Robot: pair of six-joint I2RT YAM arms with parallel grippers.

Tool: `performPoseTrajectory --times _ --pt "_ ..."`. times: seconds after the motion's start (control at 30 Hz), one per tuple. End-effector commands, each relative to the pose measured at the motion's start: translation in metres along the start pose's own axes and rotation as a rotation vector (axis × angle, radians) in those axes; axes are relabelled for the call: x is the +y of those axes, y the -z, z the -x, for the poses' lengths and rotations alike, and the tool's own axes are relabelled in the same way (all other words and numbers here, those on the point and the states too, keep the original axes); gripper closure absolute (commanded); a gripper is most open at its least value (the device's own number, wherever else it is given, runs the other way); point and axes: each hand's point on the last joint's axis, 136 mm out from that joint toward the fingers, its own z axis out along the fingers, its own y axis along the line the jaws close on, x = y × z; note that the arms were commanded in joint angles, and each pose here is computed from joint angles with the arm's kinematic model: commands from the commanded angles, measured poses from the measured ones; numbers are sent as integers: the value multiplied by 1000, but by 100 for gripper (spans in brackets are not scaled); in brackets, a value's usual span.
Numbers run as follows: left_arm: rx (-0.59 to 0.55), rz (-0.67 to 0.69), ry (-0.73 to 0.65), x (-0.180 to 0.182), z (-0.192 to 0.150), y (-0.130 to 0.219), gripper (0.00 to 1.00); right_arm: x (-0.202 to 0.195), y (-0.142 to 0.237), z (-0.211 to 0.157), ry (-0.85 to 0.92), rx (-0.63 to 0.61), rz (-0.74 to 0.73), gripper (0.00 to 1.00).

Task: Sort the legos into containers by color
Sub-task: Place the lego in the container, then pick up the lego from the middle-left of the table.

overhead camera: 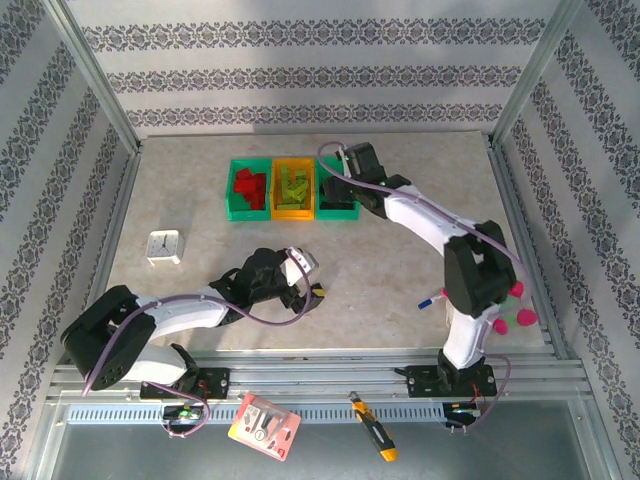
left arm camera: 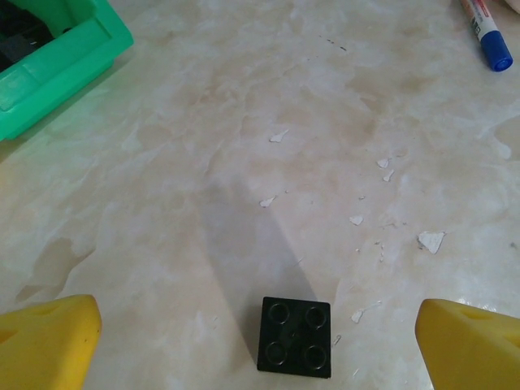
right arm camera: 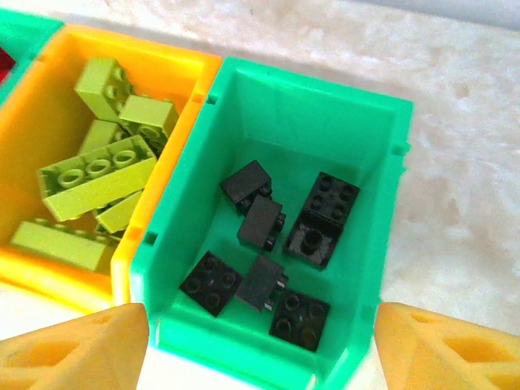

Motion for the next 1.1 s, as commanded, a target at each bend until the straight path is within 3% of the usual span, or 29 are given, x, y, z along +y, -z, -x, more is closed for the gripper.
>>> performPoseTrajectory --times 0.0,0.27,0.6,1.0,1.07 --pt "29 -33 -28 -9 -2 -7 1 -5 24 -5 -48 -49 14 26" --pt "109 -113 -34 -22 -17 -26 10 -25 50 -54 -124 3 7 25" --pt "139 -129 24 -25 -40 -43 42 -35 53 -65 -169 18 -4 24" --pt "108 -66 29 -16 -31 -34 92 -37 61 -62 -197 5 4 23" --pt "99 -31 40 -10 -24 -27 93 -38 66 -61 -200 -4 7 23"
